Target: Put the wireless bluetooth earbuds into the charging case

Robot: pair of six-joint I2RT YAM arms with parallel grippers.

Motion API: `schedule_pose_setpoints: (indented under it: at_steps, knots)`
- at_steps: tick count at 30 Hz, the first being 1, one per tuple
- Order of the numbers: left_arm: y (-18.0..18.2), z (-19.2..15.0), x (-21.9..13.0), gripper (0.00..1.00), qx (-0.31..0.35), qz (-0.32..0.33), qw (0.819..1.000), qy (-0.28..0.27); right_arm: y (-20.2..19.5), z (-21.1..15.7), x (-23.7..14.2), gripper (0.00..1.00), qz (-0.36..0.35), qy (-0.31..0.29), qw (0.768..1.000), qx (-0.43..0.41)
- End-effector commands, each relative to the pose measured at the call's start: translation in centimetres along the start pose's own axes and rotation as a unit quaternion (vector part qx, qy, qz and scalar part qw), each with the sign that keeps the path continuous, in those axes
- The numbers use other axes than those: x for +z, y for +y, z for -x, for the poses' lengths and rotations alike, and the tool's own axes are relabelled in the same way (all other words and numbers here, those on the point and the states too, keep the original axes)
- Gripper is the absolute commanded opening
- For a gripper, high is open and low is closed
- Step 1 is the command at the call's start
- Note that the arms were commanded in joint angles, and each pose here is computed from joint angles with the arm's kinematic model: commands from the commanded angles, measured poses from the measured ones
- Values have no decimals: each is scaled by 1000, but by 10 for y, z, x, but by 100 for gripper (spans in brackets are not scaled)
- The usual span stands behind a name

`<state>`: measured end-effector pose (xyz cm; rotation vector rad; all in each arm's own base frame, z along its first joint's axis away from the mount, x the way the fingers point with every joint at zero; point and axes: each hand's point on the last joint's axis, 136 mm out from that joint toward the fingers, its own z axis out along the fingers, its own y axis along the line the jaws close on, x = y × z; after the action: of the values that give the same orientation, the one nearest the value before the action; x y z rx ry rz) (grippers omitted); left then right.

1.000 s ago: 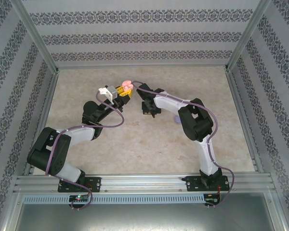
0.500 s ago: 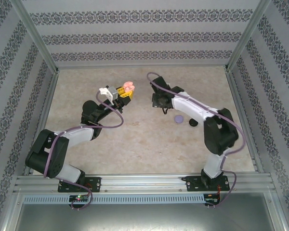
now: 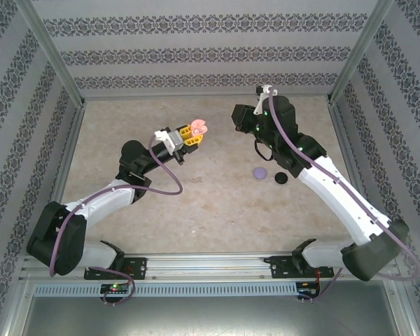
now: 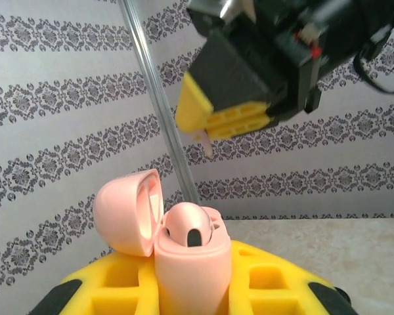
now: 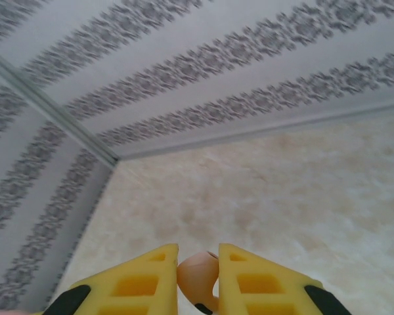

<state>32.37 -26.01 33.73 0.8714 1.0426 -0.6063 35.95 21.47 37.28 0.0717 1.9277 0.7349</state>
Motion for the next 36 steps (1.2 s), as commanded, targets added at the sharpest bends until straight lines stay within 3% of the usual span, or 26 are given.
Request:
schedule_pose_setpoints:
  at_steps: [1, 13, 36]
  knots:
    - [-1, 10, 10, 0, 27, -11, 1000, -3, 30, 1, -7, 18, 72, -19, 997, 0]
    - [1, 2, 28, 0, -6, -9, 1000, -13, 66, -9, -13, 18, 141, -69, 988, 8]
    - [6, 5, 32, 0, -15, -1, 1000, -26, 67, -42, 3, 14, 154, -28, 986, 54]
